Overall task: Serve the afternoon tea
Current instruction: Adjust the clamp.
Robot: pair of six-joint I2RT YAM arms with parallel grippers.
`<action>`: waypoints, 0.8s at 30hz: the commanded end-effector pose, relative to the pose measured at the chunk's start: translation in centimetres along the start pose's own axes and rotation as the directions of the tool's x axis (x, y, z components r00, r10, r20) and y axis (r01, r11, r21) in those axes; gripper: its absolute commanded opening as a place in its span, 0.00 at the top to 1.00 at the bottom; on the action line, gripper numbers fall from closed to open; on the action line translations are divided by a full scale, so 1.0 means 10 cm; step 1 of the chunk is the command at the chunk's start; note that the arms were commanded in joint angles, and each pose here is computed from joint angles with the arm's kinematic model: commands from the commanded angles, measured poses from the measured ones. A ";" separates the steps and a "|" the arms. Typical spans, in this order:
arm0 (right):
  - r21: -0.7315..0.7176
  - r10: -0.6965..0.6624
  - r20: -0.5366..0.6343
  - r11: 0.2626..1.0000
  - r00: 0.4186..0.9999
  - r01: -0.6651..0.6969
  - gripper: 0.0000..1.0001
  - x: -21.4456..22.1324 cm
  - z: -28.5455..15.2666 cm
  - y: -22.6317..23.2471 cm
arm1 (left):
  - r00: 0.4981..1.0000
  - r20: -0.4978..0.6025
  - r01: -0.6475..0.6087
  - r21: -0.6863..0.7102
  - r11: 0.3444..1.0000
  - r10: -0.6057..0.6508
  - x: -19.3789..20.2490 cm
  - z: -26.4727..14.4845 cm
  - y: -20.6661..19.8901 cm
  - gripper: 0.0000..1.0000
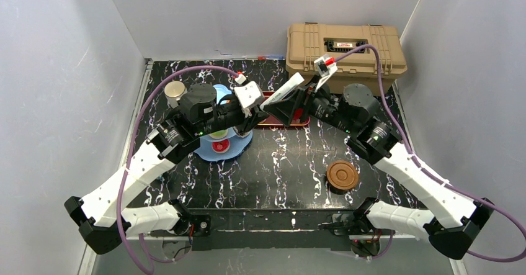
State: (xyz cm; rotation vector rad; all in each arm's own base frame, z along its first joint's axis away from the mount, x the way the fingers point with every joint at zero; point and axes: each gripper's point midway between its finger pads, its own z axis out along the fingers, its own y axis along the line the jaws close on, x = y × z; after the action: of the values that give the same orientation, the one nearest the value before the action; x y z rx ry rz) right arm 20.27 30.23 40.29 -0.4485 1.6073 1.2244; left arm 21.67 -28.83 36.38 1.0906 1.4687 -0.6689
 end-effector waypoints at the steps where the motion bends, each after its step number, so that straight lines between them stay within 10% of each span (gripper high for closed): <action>1: -0.038 0.048 0.058 0.998 0.997 -0.046 0.01 -0.27 0.11 0.15 | 0.997 0.067 -0.042 0.019 0.999 0.040 -0.19 -0.07 -0.03 0.85; 18: 0.003 0.130 0.028 0.992 0.991 -0.130 0.28 -0.19 0.30 0.03 | 0.990 0.063 -0.128 0.037 0.991 0.126 -0.12 -0.07 -0.05 0.85; 24: 0.080 0.123 0.060 0.989 0.991 -0.127 0.45 -0.18 0.28 -0.14 | 0.985 0.060 -0.160 0.002 0.987 0.160 -0.19 -0.06 0.04 0.61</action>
State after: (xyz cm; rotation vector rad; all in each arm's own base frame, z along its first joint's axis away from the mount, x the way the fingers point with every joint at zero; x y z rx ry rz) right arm 22.46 32.41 39.40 -0.3173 1.7173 1.2852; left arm 22.10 -28.37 36.15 1.1492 1.4146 -0.5957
